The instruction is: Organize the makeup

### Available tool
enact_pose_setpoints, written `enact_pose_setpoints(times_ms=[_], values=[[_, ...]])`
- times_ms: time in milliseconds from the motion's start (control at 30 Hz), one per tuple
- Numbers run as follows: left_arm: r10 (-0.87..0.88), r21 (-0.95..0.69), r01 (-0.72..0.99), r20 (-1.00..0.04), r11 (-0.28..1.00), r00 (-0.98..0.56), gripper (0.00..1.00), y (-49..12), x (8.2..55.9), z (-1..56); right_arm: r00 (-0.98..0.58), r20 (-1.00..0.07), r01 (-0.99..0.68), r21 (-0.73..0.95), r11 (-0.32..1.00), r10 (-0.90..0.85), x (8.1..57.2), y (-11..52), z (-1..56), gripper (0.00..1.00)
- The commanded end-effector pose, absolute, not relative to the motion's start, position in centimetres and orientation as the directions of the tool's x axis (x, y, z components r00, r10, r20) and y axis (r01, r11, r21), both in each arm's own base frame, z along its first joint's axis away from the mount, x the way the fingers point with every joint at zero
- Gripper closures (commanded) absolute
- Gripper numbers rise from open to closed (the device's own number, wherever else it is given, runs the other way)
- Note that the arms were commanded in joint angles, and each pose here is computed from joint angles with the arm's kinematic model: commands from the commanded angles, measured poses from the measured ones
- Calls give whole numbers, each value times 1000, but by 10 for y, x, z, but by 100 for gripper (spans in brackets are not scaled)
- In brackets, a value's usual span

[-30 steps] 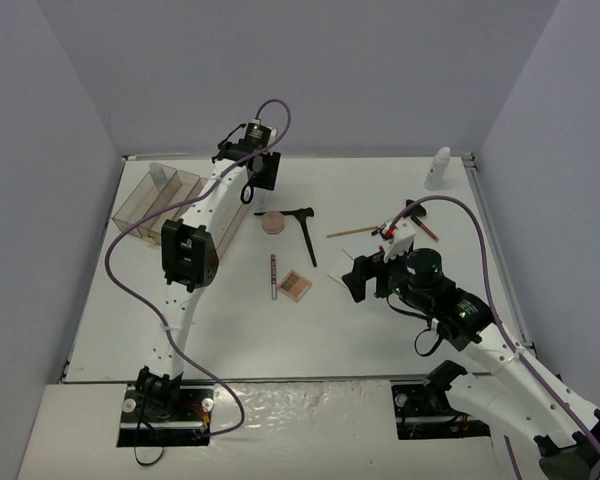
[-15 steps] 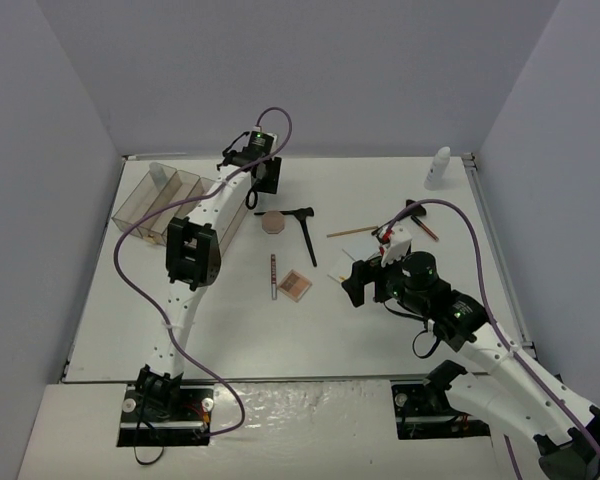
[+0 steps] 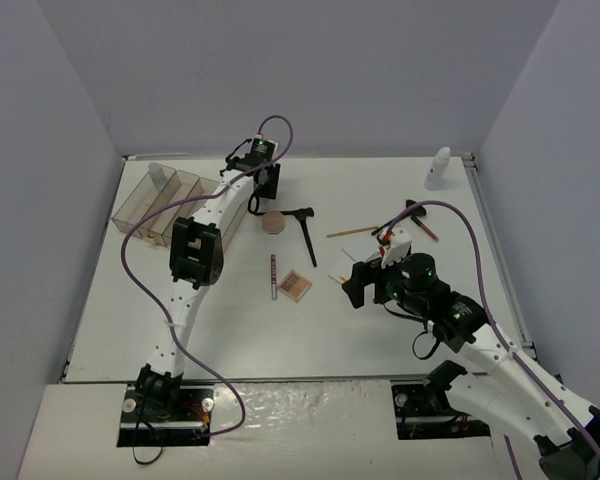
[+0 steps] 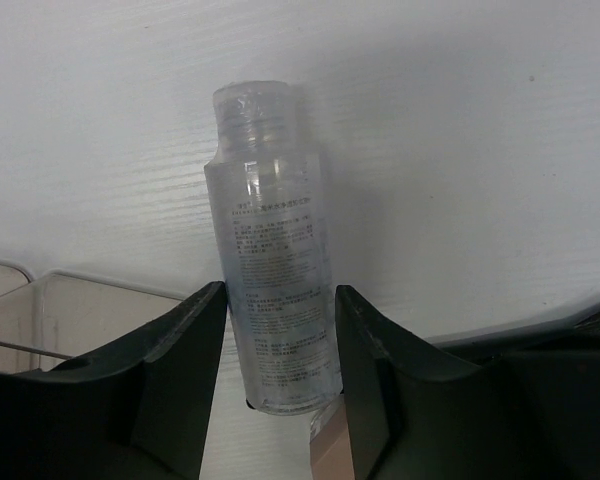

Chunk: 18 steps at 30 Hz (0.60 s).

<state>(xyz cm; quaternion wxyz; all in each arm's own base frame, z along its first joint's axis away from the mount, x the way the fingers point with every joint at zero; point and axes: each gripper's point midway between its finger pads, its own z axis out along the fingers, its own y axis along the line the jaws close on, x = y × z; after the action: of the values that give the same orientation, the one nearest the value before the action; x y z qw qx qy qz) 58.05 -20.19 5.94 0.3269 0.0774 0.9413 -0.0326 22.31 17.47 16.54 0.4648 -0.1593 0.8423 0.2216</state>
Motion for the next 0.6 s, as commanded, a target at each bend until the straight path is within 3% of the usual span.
enact_pose_setpoints(times_ms=[0,100,267,467,567], values=[[80,-62,170,-693,984,-717,66,-213,593,93,-479,-877,-483,243,841,-22,230,181,179,0],[77,-80,184,-698,980,-712,82,-217,593,96,-477,-879,-485,244,840,-20,230,181,181,0],[56,-115,196,-713,974,-698,100,-222,594,101,-470,-883,-488,246,837,-15,229,181,184,0],[76,-112,206,-681,972,-729,99,-221,582,99,-465,-885,-491,249,835,-10,227,180,186,0],[81,-106,202,-667,974,-741,89,-219,576,98,-467,-884,-492,249,834,-11,227,181,185,0]])
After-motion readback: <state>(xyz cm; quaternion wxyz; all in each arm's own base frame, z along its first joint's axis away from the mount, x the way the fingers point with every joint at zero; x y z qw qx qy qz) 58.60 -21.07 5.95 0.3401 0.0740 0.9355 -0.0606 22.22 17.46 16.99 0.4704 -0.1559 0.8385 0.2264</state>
